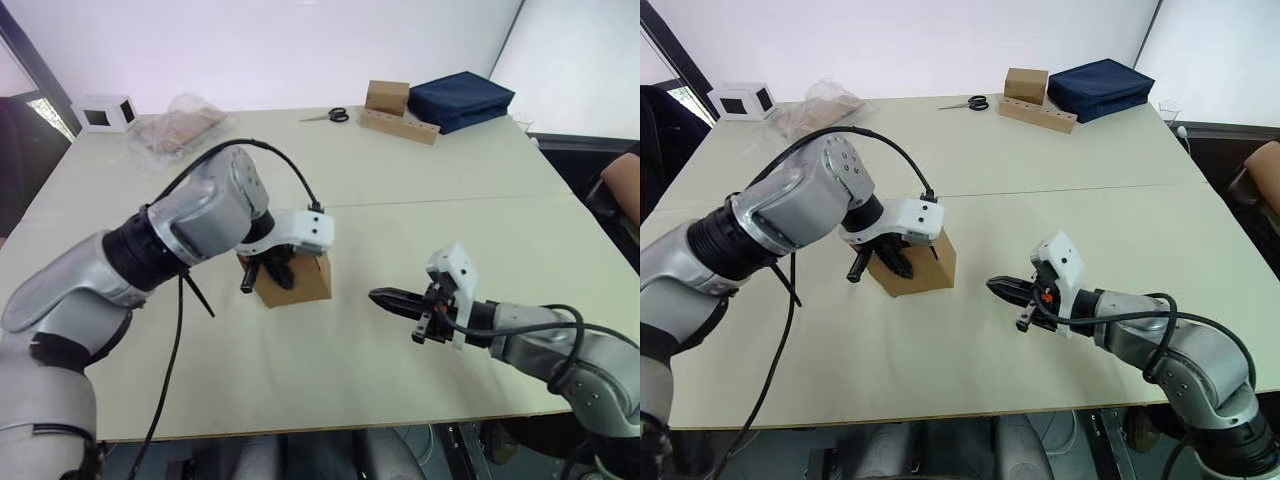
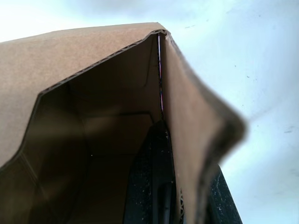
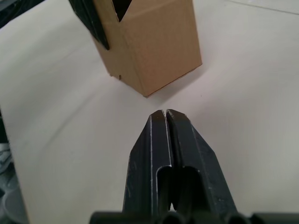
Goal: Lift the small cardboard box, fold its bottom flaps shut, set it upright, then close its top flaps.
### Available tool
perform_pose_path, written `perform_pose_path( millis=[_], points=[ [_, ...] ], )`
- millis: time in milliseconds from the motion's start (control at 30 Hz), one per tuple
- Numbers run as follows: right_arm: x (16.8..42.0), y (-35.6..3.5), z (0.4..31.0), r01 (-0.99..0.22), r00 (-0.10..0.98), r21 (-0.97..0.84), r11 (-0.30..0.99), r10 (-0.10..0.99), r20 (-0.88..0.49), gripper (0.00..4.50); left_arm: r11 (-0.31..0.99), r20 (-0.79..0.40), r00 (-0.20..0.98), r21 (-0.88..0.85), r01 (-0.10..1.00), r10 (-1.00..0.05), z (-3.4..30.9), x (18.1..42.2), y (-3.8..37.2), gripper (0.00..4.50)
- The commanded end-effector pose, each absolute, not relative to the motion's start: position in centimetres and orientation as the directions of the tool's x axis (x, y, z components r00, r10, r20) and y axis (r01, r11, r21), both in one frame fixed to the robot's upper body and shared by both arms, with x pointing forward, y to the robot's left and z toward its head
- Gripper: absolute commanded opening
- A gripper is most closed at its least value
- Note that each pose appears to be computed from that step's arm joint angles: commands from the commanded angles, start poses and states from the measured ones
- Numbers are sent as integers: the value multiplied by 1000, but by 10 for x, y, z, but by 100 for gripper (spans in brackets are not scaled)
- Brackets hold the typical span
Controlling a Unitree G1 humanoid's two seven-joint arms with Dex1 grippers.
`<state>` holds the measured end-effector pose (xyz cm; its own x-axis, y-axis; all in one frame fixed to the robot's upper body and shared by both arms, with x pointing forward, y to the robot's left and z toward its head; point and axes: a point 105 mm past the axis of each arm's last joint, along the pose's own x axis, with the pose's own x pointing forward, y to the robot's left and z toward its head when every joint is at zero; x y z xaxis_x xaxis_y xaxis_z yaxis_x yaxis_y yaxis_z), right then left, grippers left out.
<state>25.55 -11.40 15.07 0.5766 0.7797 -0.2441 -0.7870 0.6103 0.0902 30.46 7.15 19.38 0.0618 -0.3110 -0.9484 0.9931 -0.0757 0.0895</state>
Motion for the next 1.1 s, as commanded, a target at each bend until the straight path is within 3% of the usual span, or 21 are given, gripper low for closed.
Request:
perform_pose_path(
  millis=[33, 267, 367, 467, 533, 667, 800, 933, 1100],
  points=[
    [255, -111, 156, -787, 594, 56, 615, 779, -201, 2, -82, -949, 119, 149, 986, -292, 194, 306, 66, 0],
    [259, -118, 152, -772, 615, 39, 634, 762, -203, 2, -125, -961, 77, 113, 986, -264, 184, 292, 67, 0],
    [261, -119, 152, -770, 619, 33, 638, 758, -203, 0, -122, -962, 71, 107, 987, -265, 183, 289, 66, 69],
    [261, -119, 151, -772, 617, 34, 635, 761, -203, 0, -114, -962, 26, 59, 992, -272, 182, 279, 65, 184],
    [262, -119, 151, -773, 614, 40, 633, 763, -201, 0, -90, -958, 12, 39, 995, -287, 185, 275, 63, 236],
    [263, -118, 151, -789, 592, 47, 613, 778, -209, 0, -22, -943, 5, 13, 1000, -333, 195, 275, 56, 236],
    [264, -117, 165, -824, 545, 73, 562, 820, -174, 0, 45, -891, 6, -16, 999, -454, 232, 279, 48, 236],
    [266, -117, 174, -846, 511, 93, 526, 847, -146, 0, 30, -841, -36, -62, 998, -540, 247, 277, 55, 236],
    [277, -118, 183, -866, 480, 85, 493, 866, -136, 0, 53, -680, 41, 3, 999, -732, 278, 294, 61, 236]
  ],
)
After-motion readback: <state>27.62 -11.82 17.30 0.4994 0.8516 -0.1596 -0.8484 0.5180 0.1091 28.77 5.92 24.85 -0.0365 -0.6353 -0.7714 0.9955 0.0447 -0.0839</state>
